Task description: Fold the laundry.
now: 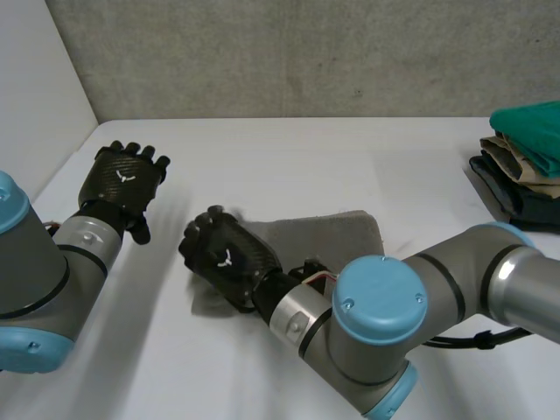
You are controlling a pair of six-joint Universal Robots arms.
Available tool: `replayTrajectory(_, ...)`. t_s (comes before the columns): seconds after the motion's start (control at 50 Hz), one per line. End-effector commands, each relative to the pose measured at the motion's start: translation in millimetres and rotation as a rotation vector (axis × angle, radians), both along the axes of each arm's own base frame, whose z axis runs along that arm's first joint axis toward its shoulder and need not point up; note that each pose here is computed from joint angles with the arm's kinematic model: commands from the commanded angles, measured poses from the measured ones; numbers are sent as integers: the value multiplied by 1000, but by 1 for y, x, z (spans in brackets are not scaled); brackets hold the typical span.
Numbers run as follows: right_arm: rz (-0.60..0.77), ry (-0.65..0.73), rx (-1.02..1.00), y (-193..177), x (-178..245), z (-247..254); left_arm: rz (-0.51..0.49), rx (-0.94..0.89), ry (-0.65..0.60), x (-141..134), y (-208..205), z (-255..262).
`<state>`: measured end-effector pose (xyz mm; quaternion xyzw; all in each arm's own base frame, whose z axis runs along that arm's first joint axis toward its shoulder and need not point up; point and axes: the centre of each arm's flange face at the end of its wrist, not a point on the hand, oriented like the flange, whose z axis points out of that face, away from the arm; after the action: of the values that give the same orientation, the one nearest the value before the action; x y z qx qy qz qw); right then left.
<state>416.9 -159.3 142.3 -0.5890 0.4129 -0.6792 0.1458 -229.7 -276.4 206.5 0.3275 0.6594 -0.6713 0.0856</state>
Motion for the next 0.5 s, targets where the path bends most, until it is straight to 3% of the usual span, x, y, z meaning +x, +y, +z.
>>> replayTrajectory(0.02,-202,42,89,-26,-30,5,-8,0,1,-2,1,-1)
replayTrajectory(0.1,-384,78,232,-53,-76,17,-13,0,-1,-4,1,-2)
replayTrajectory(0.26,-570,200,461,-73,-142,-13,-31,10,-3,-9,4,-6)
replayTrajectory(0.4,-651,186,412,-95,-157,-9,-34,11,-5,-10,5,-7)
replayTrajectory(0.5,-700,187,159,-117,-147,19,-33,7,-4,-9,6,-5)
